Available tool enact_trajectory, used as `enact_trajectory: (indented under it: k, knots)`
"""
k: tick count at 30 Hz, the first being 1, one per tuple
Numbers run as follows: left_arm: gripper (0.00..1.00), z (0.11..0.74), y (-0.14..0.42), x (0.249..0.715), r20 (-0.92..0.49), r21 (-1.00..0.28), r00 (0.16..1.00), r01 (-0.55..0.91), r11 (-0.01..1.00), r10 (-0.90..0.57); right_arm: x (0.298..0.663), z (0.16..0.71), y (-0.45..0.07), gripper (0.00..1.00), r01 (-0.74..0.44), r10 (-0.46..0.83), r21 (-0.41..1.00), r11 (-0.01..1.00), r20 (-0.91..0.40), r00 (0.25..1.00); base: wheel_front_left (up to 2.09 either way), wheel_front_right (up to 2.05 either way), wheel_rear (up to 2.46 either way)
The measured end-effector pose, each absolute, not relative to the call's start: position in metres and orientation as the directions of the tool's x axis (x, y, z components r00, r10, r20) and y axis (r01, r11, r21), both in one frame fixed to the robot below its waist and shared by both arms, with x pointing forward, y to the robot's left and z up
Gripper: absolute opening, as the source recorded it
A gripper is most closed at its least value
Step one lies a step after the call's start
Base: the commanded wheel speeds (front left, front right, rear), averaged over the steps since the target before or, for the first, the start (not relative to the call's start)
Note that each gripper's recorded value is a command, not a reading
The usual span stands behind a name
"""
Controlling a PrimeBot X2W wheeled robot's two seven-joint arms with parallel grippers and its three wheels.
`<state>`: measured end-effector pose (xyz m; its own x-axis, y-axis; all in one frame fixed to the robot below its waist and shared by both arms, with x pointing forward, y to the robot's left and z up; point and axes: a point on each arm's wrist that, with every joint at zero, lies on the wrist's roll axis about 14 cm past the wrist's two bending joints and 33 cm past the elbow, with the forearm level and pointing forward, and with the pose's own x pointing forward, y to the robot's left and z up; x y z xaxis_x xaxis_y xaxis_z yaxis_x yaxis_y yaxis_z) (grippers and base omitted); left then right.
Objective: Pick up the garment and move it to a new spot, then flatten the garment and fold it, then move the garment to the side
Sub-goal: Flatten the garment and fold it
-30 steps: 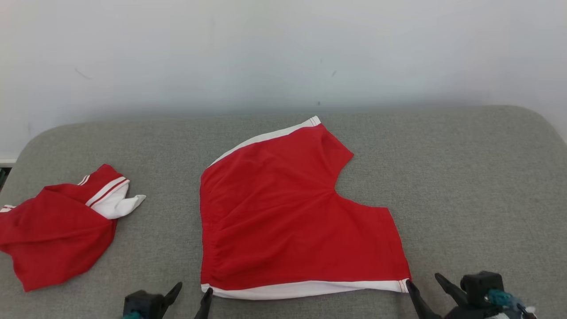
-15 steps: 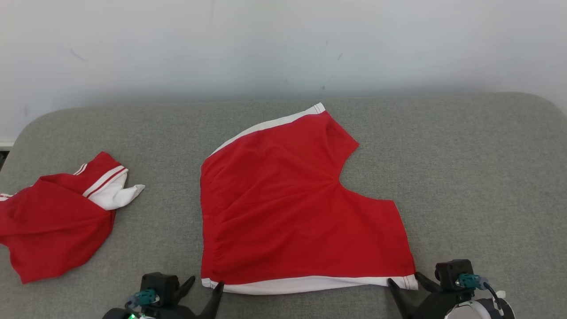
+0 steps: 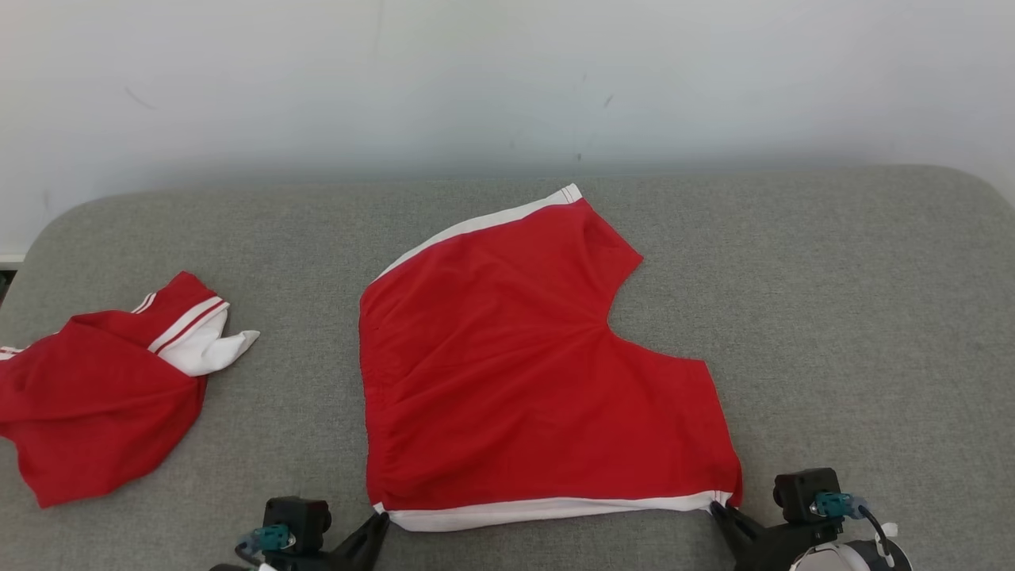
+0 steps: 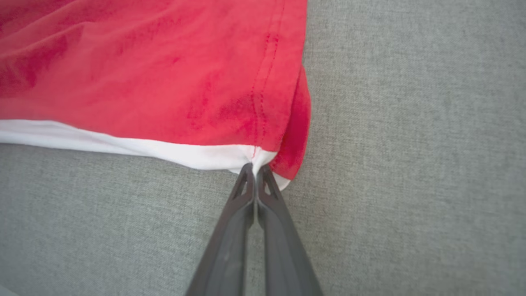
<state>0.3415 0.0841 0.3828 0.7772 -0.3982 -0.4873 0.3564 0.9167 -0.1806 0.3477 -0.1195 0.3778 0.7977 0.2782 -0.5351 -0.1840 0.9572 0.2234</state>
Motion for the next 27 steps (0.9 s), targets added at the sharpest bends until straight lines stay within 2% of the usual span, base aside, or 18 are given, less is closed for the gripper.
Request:
enact_trajectory:
  k: [9, 20, 27]
  knots:
    - [0.00, 0.389, 0.085, 0.340, -0.449, -0.198, 0.797, 0.352, 0.915, -0.404, 0.352, 0.388, -0.129, 0.00, -0.170, 0.269, 0.240, 0.956, -0.482, 0.834, 0.00, 0.00, 0.00]
    - [0.00, 0.390, 0.088, 0.309, -0.428, -0.196, 0.796, 0.380, 0.904, -0.427, 0.323, 0.393, -0.152, 0.00, -0.136, 0.234, 0.244, 0.960, -0.434, 0.870, 0.00, 0.00, 0.00]
    - [0.00, 0.413, 0.081, 0.316, -0.358, -0.226, 0.816, 0.395, 0.890, -0.453, 0.337, 0.422, -0.154, 0.00, -0.176, 0.254, 0.239, 0.955, -0.348, 0.902, 0.00, 0.00, 0.00]
